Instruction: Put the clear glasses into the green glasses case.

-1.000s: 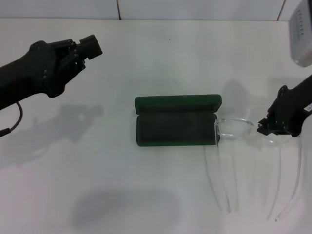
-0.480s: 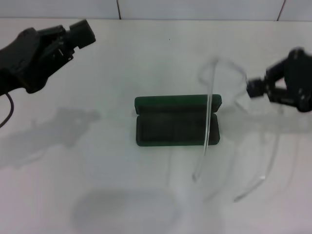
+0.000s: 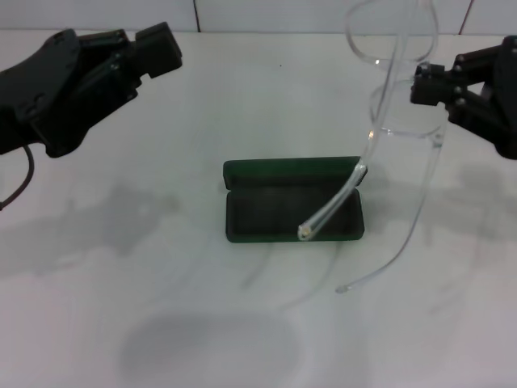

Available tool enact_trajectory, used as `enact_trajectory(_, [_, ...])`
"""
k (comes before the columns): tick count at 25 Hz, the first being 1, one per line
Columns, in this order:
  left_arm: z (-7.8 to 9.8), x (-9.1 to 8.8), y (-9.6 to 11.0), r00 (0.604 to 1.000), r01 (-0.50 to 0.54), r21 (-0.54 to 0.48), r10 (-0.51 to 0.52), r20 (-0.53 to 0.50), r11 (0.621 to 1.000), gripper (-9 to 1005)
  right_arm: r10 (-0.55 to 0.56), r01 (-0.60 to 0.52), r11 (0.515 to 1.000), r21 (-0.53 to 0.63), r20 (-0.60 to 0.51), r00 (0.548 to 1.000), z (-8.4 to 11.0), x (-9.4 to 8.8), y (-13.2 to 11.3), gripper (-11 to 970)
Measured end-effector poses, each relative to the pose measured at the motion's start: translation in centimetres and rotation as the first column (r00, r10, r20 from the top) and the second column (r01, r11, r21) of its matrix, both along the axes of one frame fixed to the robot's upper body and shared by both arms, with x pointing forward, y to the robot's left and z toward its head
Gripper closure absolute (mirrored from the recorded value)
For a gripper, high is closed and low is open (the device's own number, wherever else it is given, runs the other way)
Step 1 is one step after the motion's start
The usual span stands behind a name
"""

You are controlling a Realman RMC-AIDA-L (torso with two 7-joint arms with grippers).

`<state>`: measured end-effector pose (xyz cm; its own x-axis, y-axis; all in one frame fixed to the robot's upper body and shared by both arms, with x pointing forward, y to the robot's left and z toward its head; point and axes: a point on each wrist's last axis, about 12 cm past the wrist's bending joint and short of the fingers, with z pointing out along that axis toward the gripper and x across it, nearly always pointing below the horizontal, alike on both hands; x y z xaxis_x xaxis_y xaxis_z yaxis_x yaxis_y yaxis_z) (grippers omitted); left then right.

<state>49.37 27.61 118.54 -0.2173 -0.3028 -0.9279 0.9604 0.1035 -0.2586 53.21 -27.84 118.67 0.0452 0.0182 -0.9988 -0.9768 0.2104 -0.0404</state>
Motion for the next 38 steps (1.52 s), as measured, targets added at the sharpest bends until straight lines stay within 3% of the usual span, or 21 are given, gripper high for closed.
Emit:
enact_trajectory(14, [0.5, 0.2, -2.8, 0.99, 0.144, 0.015, -0.144, 0.012, 0.99, 955, 0.015, -0.012, 0.992, 0.129, -0.021, 1.0, -2.1, 1.4, 2.3, 909])
enact_trajectory(23, [2.0, 0.6, -4.4, 0.976, 0.209, 0.024, -0.21, 0.054, 0.978, 955, 0.047, -0.044, 0.997, 0.066, -0.041, 0.998, -3.2, 2.5, 4.9, 909])
enact_trajectory(38, [1.0, 1.2, -5.3, 0.973, 0.228, 0.025, -0.229, 0.017, 0.973, 955, 0.15, -0.15, 0.988, 0.02, -0.007, 0.989, -3.0, 3.1, 8.3, 909])
